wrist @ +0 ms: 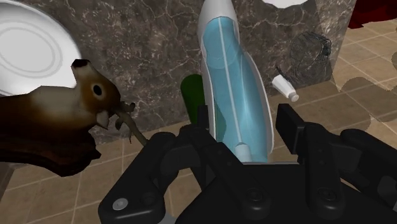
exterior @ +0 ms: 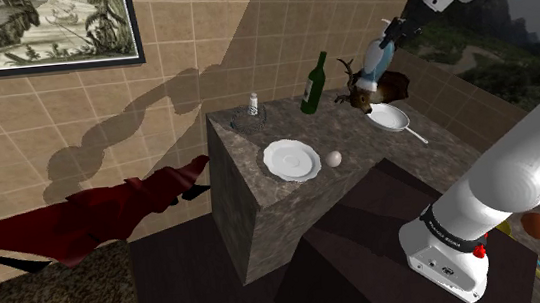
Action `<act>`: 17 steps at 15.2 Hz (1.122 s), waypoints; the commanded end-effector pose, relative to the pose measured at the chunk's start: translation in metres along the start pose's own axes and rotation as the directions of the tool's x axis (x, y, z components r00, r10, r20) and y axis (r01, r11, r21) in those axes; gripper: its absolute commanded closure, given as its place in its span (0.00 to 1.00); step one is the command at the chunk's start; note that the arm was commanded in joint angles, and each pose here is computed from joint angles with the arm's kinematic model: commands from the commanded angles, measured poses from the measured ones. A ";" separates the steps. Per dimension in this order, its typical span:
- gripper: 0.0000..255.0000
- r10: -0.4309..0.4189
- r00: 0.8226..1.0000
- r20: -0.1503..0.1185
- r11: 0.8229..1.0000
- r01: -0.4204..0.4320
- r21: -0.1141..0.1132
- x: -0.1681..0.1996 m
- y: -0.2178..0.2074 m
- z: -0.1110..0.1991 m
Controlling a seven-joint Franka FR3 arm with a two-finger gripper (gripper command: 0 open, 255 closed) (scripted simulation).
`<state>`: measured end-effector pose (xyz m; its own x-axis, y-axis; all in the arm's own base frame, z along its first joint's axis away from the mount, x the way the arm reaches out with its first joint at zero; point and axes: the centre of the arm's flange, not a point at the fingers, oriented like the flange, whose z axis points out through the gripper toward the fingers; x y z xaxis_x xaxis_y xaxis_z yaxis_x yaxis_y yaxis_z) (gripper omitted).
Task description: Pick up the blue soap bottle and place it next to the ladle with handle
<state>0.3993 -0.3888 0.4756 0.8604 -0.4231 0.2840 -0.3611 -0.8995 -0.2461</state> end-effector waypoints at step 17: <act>1.00 -0.001 1.000 0.000 1.000 0.001 0.000 -0.194 0.129 -0.046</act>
<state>0.1839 -0.4242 0.4317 0.8601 -0.4237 0.2843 -0.3617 -0.8993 -0.2459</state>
